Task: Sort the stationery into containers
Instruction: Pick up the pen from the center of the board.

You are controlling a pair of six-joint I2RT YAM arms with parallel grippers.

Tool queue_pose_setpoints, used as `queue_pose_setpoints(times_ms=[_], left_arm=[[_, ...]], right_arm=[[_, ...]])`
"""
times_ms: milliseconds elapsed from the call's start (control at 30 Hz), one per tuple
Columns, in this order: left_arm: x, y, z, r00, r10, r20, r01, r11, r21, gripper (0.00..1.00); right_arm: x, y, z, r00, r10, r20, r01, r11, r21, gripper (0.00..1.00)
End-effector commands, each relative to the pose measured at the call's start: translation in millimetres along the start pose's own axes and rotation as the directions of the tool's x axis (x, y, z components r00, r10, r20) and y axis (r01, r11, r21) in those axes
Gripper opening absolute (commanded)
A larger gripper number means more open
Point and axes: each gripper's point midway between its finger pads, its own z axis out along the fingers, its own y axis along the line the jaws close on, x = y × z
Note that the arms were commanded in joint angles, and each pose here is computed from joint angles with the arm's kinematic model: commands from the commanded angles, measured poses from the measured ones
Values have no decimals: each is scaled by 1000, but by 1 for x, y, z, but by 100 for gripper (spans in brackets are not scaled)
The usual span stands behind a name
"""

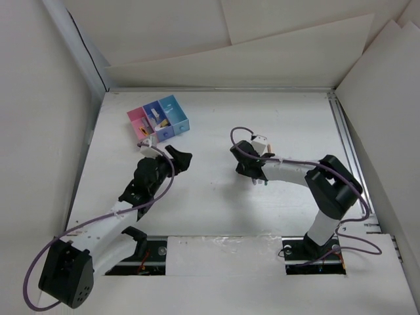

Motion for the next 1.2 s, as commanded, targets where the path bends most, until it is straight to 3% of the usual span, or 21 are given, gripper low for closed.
queue_pose_setpoints(times_ms=[0, 200, 400, 600, 800, 1167], left_arm=[[-10, -27, 7, 1000, 22, -10, -21, 996, 84, 72], [-3, -42, 14, 997, 29, -77, -18, 990, 141, 71], [-6, -44, 16, 997, 9, -73, 1, 989, 146, 61], [10, -51, 25, 986, 32, -163, 0, 982, 191, 52], [28, -47, 37, 969, 56, -241, -14, 985, 170, 47], [39, -44, 47, 956, 43, -291, 3, 987, 158, 37]], right_arm=[[-7, 10, -14, 999, -23, 29, 25, 998, -61, 6], [-26, 49, -60, 989, -115, 97, 139, 948, -285, 3], [-4, 101, -97, 969, -230, 91, 243, 821, -517, 2], [10, 133, -120, 951, -294, 98, 286, 708, -646, 0], [17, 150, -137, 939, -328, 105, 304, 646, -700, 0], [22, 156, -142, 929, -349, 120, 325, 618, -716, 0]])
